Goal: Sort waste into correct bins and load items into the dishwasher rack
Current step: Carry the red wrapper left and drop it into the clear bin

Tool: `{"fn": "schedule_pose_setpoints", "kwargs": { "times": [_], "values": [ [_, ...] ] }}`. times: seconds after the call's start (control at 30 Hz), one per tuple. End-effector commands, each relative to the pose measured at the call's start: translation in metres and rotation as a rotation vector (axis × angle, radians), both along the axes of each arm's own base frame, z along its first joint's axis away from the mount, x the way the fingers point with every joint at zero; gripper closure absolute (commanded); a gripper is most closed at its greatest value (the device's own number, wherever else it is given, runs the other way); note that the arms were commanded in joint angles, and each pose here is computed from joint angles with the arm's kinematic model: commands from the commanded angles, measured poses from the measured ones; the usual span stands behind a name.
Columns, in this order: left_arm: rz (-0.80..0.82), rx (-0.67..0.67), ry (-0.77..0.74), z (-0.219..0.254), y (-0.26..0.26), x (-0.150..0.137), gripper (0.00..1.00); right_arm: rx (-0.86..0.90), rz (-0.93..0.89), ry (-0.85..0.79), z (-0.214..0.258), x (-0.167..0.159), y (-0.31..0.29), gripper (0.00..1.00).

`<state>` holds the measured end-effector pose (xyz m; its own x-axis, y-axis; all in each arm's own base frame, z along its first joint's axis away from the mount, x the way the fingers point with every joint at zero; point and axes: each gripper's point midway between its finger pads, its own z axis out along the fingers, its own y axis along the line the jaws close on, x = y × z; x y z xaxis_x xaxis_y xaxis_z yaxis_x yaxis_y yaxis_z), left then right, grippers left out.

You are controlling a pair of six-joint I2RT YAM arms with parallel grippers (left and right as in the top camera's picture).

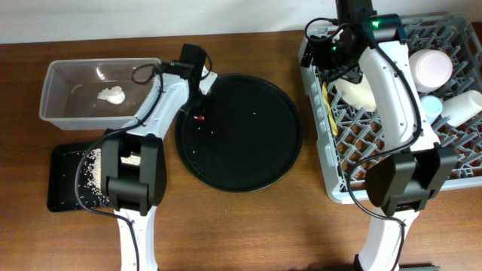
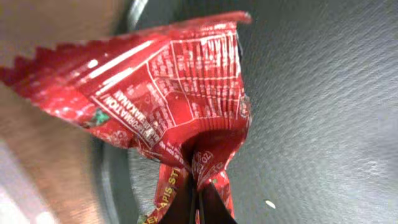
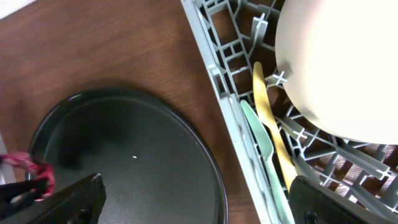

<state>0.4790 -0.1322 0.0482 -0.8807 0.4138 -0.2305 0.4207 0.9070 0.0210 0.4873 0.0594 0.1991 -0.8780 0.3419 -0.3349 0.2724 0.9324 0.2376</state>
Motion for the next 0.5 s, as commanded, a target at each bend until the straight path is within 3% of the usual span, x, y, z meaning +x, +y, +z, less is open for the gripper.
{"fn": "schedule_pose_setpoints", "kwargs": {
  "times": [0.0,0.23,0.47],
  "values": [
    [-0.002,-0.019,-0.060,0.037,-0.007,0.017,0.99,0.010,0.007,-0.045,0.020,-0.003,0.003,0.02],
    [0.082,0.065,-0.195,0.126,0.034,0.037,0.99,0.010,0.007,-0.045,0.020,-0.002,0.003,0.02],
    [0.377,0.094,-0.181,0.128,0.127,0.041,0.99,0.010,0.007,-0.045,0.020,-0.003,0.003,0.02]
  ]
}}
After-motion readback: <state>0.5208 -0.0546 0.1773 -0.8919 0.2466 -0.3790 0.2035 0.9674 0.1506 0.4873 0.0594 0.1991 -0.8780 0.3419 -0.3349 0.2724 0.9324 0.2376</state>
